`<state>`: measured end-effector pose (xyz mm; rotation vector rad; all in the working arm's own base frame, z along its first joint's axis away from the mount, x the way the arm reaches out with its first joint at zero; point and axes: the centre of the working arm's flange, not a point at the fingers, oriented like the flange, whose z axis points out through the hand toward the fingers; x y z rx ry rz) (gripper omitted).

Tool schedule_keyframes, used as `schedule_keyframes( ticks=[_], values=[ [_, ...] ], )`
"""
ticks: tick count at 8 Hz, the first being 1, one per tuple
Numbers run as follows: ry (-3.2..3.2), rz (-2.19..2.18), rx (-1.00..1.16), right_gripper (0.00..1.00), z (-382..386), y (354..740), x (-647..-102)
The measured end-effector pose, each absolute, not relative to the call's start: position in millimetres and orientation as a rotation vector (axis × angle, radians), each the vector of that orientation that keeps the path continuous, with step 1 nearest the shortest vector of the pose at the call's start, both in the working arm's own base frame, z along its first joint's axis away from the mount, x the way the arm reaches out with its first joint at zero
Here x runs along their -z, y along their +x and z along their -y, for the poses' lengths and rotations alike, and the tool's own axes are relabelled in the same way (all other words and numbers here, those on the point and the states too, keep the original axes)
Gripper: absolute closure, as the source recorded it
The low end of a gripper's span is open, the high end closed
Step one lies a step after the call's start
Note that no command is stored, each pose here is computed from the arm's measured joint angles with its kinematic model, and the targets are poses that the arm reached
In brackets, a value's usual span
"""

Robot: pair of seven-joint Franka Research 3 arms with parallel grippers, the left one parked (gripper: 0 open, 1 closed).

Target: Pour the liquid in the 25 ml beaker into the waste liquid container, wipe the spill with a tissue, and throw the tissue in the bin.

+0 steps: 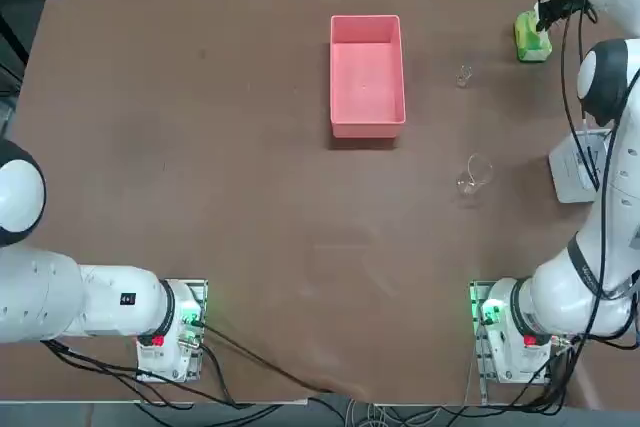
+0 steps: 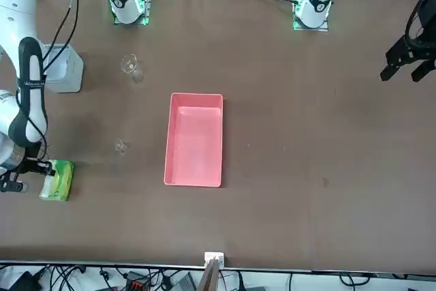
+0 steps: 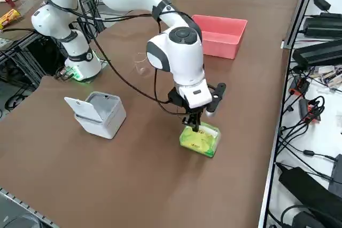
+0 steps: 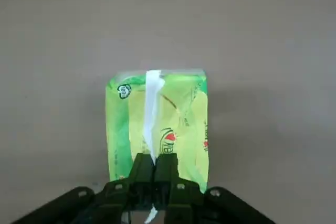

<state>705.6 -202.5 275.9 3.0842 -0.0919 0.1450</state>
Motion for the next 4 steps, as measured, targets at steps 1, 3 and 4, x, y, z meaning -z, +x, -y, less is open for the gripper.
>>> schedule_keyframes(
  ticks=[1, 3, 4],
  values=[
    [3.095, 0.089, -0.128, 0.99, 200.7, 705.5, -283.6],
    [3.130, 0.082, -0.084, 0.99, 194.2, 702.1, -317.9],
    [3.148, 0.081, -0.070, 0.99, 192.4, 698.1, -339.1]
  ],
)
